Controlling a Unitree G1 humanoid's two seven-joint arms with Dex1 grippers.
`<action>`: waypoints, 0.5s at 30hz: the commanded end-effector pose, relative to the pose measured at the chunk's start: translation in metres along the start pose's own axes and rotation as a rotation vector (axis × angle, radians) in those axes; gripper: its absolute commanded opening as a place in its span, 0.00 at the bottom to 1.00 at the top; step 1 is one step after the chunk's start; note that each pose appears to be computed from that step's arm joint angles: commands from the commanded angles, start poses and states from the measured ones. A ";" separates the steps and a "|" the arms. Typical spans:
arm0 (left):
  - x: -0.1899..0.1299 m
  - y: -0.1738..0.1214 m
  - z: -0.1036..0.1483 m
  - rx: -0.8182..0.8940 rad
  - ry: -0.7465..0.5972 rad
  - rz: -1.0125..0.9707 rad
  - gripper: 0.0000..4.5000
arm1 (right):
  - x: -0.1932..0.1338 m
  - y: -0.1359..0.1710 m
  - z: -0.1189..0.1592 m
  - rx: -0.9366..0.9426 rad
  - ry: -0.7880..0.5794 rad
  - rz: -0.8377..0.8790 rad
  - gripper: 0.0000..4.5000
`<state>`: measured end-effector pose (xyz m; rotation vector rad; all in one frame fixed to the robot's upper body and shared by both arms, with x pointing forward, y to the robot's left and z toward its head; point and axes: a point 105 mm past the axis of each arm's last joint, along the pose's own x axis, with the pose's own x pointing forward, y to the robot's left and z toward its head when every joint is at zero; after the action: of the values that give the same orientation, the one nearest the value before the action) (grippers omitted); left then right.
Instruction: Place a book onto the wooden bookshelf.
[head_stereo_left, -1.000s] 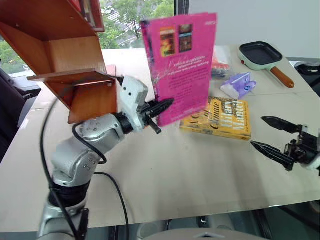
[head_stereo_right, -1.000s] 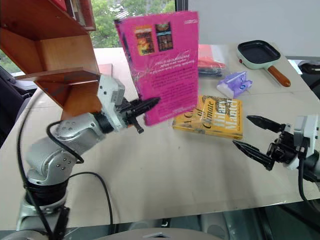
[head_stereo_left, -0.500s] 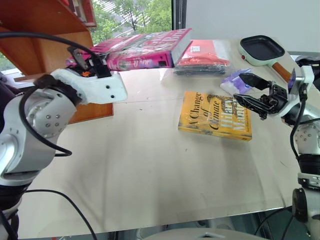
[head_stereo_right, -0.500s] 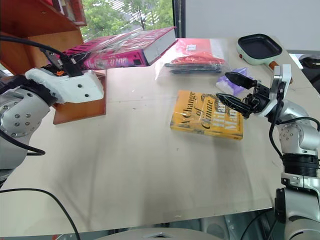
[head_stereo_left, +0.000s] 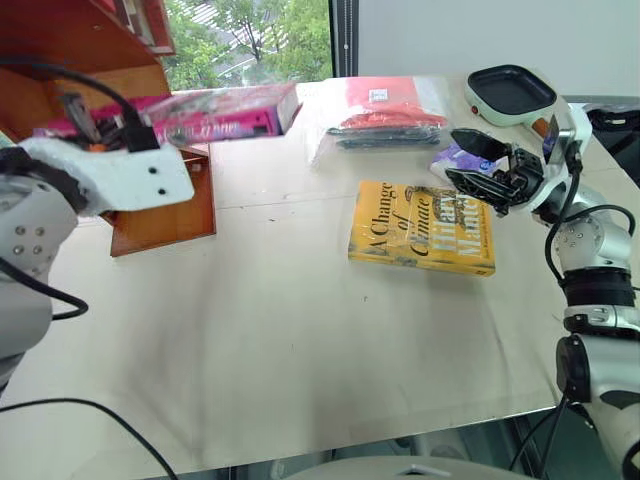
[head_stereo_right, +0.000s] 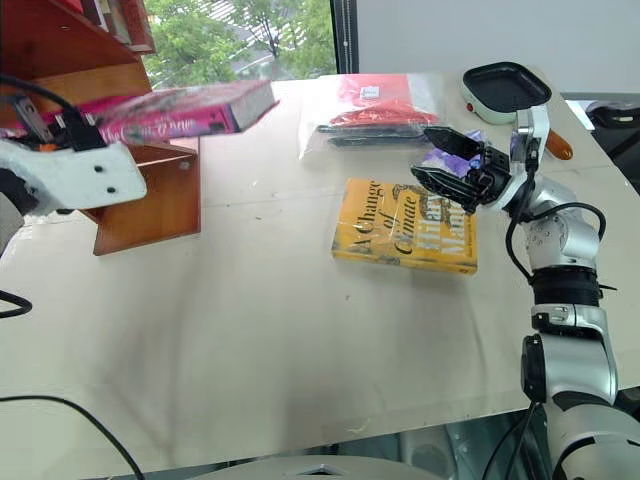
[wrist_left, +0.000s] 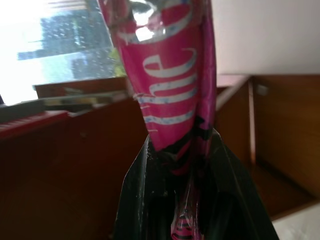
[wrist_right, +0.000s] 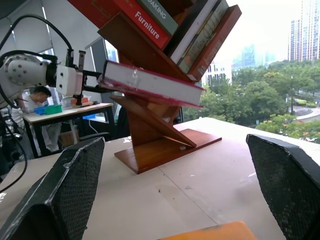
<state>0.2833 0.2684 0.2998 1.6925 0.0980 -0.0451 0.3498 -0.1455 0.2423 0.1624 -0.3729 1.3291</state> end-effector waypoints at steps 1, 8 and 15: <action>-0.008 0.020 -0.019 0.012 0.081 0.063 0.02 | 0.009 0.004 0.017 -0.045 -0.031 0.062 1.00; 0.003 0.025 -0.037 0.003 0.136 0.058 0.02 | 0.024 0.015 0.032 0.004 -0.067 0.147 1.00; 0.015 0.022 -0.051 -0.001 0.166 0.003 0.02 | 0.029 0.017 0.037 0.031 -0.078 0.163 1.00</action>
<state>0.3027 0.3130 0.3072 1.6627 0.2404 0.0302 0.3387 -0.1254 0.2702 0.2266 -0.3817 1.4707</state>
